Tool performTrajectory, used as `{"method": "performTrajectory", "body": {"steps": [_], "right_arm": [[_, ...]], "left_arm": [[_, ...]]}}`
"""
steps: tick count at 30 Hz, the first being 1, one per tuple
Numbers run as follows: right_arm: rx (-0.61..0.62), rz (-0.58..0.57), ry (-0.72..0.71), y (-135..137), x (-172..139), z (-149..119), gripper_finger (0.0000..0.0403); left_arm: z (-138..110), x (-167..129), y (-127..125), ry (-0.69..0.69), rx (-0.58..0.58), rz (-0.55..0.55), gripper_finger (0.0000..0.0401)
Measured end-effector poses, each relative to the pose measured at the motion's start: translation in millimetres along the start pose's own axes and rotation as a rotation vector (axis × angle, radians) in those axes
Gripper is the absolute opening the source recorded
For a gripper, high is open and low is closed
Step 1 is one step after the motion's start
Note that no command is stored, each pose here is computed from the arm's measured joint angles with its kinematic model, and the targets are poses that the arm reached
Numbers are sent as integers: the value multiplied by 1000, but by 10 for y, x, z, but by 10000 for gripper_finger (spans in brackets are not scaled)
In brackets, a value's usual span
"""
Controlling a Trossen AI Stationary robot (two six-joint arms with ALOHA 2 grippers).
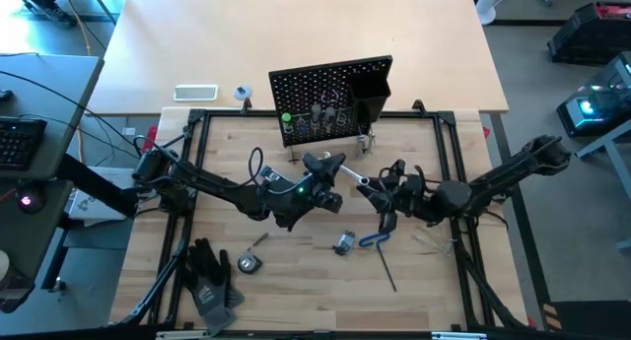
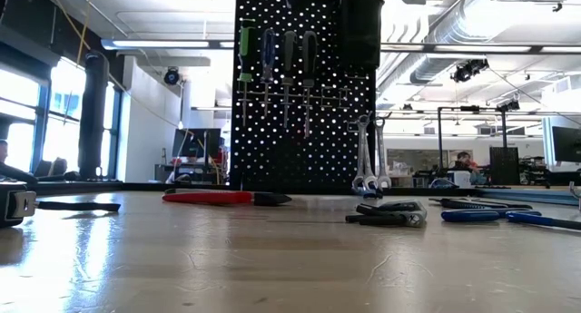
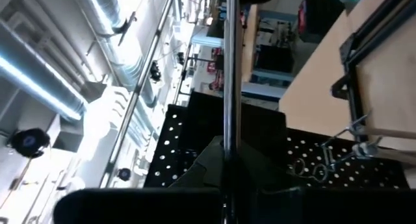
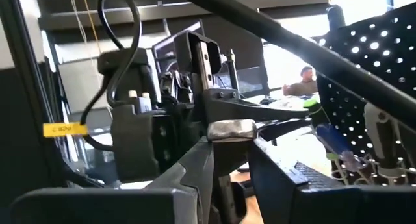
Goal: Hang tools onto peg board
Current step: Hang the wrench onto the pegboard
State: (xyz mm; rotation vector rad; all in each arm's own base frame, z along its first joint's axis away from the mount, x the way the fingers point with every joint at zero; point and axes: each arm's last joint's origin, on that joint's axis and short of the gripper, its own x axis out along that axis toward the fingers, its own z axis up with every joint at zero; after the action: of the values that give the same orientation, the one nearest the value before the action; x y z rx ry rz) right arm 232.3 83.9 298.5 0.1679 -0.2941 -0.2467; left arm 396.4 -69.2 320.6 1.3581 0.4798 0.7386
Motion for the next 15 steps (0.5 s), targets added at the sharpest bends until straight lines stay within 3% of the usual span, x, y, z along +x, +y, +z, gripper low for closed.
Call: {"method": "performTrajectory", "body": {"steps": [15], "right_arm": [[149,6,-19,-79,61,15,87]], "left_arm": [[-105,143,90,39,151,70,0]]}}
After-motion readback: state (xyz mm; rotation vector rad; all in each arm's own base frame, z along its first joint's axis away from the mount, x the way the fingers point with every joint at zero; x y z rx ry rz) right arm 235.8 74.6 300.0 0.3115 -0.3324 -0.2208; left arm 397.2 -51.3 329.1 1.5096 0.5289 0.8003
